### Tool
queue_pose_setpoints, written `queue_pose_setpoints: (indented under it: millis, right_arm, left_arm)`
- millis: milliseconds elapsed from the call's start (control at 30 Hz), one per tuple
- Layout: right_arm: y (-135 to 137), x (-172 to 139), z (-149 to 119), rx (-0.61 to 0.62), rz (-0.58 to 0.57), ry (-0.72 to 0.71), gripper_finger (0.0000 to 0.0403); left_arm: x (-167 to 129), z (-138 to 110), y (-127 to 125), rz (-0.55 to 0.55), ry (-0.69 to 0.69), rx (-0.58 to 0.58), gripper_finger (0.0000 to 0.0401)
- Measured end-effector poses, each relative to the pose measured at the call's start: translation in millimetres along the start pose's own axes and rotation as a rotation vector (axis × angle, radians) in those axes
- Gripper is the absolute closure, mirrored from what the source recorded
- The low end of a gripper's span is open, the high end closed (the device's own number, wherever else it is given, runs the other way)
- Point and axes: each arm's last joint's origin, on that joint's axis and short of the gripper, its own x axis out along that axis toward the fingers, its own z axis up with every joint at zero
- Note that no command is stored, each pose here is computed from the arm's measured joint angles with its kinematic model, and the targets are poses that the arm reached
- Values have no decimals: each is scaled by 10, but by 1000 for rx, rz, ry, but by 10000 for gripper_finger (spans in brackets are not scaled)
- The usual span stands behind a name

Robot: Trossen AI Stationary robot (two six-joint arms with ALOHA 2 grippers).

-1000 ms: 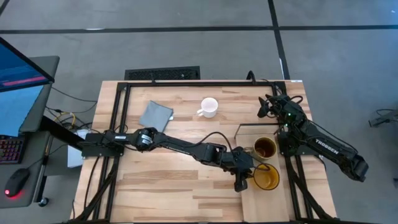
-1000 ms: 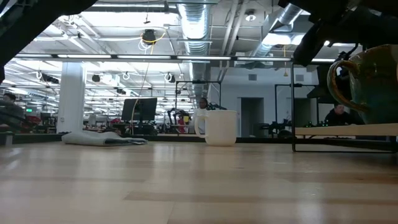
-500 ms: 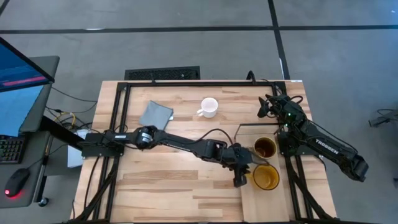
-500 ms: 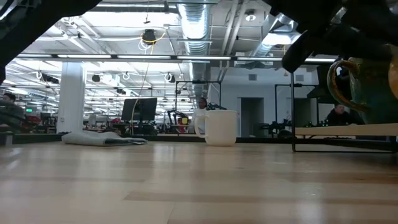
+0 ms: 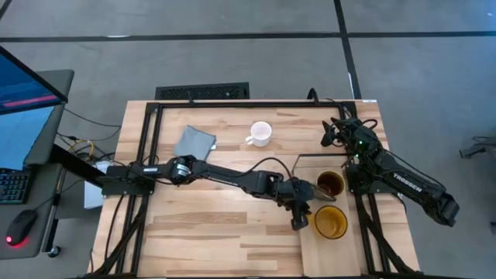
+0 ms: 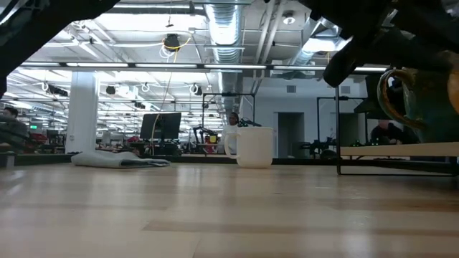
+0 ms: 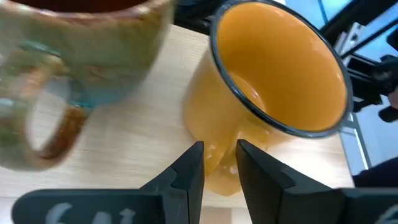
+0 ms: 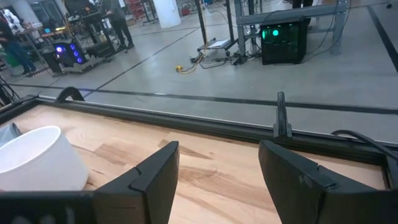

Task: Stack small to large cups/mugs on shelf
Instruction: Put the yellow mug on the shelf, then put the white mug on the shelf

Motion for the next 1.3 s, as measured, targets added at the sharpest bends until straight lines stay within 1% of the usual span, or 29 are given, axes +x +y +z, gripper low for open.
queue_pose_setpoints:
  millis: [433,600,700,833,900,1067,1167,1300]
  right_arm:
    - [0,0,0,-1,0,0,159]
    - [0,0,0,0,0,0,159]
    - [0,0,-1,-1,0,0,159]
    - [0,0,-1,0,0,0,159]
    - [0,-1,1,0,0,-2,159]
    - [0,-1,0,0,0,-1,159]
    - [0,-1,0,0,0,-1,159]
    - [0,0,-1,1,0,0,159]
  left_arm:
    - [1,-10,-23,-8,4,-3,317]
    - [-21,8,-19,24,-13,-20,317]
    - [-87,30,-25,48,-7,-20,317]
    - [-272,36,-36,138,50,-13,317]
    - [-415,38,-72,224,69,1,317]
    - [-836,170,-240,409,-31,51,317]
    - [-1022,230,-265,451,-48,74,317]
    - [-1346,306,-313,444,-31,101,317]
